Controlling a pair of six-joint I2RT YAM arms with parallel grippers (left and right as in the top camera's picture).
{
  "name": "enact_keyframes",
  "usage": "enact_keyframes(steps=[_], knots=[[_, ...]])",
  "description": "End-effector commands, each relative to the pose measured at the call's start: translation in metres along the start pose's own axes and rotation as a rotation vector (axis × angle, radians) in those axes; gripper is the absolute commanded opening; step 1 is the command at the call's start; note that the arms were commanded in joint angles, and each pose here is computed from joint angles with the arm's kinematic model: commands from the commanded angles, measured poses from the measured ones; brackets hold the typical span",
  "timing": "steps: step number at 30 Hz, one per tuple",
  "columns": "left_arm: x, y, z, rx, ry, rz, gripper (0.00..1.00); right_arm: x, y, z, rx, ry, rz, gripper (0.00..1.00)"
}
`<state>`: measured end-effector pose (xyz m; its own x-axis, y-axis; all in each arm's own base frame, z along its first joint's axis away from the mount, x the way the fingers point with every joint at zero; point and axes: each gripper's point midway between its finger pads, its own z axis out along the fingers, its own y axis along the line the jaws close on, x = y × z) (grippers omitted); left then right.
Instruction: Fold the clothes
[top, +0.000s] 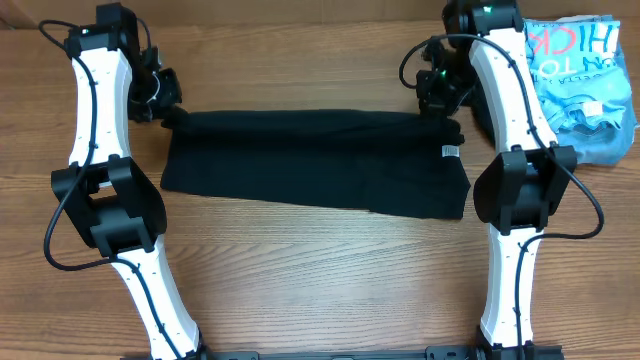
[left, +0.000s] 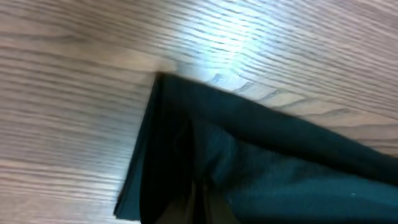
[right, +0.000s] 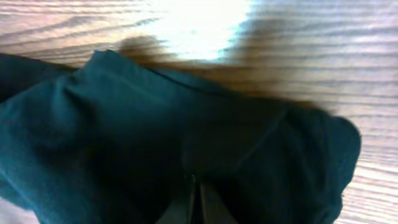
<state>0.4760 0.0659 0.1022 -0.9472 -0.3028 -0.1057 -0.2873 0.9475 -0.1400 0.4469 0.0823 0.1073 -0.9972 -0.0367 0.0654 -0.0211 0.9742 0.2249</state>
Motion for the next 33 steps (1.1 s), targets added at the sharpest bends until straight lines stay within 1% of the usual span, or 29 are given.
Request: enact_keyframes(steps=[1,6,9,12,14,15,17,18,19,21,22,24,25,26,27,28,29,30,31,32,33], knots=[[0.002,0.009,0.003,-0.068,0.012,0.008,0.04,0.012,0.005,-0.004,0.002,0.017,0.031,0.04],[0.029,0.017,0.03,-0.083,0.122,-0.015,0.04,0.049,-0.004,0.039,0.02,0.208,0.075,0.04],[0.043,0.021,0.045,-0.091,0.169,-0.019,0.04,0.062,-0.01,0.057,0.028,0.271,0.112,0.04],[0.049,0.025,0.061,-0.102,0.182,-0.02,0.04,0.078,-0.016,0.079,0.035,0.332,0.13,0.04],[0.055,0.029,0.071,-0.113,0.196,-0.02,0.04,0.084,-0.02,0.095,0.038,0.348,0.138,0.04],[0.058,0.031,0.074,-0.121,0.202,-0.02,0.06,0.085,-0.022,0.101,0.038,0.347,0.138,0.04],[0.06,0.031,0.074,-0.122,0.212,-0.02,0.19,0.083,-0.025,0.102,0.053,0.338,0.134,0.04],[0.061,0.031,0.074,-0.121,0.218,-0.02,0.28,0.081,-0.026,0.1,0.063,0.333,0.13,0.12],[0.06,0.028,0.071,-0.107,0.215,-0.013,0.47,0.08,-0.026,0.098,0.063,0.328,0.128,0.26],[0.047,0.021,0.057,-0.083,0.18,-0.012,0.54,0.074,-0.025,0.09,0.071,0.302,0.114,0.38],[0.029,0.011,0.037,-0.044,0.119,-0.008,0.57,0.06,-0.024,0.078,0.078,0.242,0.099,0.45],[0.002,-0.007,0.005,0.016,0.012,0.008,0.61,0.035,-0.015,0.046,0.07,0.116,0.073,0.51],[-0.018,-0.025,-0.023,0.072,-0.079,0.033,0.69,0.023,-0.007,0.018,0.062,0.038,0.057,0.54],[-0.023,-0.031,-0.032,0.08,-0.108,0.046,0.7,0.02,-0.005,0.008,0.059,0.017,0.053,0.57],[-0.022,-0.038,-0.032,0.083,-0.106,0.059,0.65,0.025,-0.003,0.003,0.055,0.031,0.056,0.58],[-0.018,-0.042,-0.027,0.083,-0.089,0.066,0.58,0.031,-0.004,0.003,0.058,0.054,0.061,0.51],[-0.013,-0.046,-0.021,0.082,-0.072,0.074,0.49,0.035,-0.005,0.007,0.06,0.076,0.068,0.38],[-0.008,-0.052,-0.011,0.081,-0.051,0.087,0.32,0.041,-0.006,0.01,0.064,0.103,0.086,0.11],[-0.003,-0.058,0.001,0.082,-0.033,0.1,0.15,0.046,-0.006,0.016,0.068,0.125,0.095,0.04],[0.003,-0.066,0.016,0.089,-0.012,0.117,0.1,0.053,-0.007,0.024,0.072,0.158,0.098,0.04],[0.012,-0.075,0.033,0.102,0.012,0.134,0.08,0.06,-0.009,0.033,0.077,0.194,0.106,0.04]])
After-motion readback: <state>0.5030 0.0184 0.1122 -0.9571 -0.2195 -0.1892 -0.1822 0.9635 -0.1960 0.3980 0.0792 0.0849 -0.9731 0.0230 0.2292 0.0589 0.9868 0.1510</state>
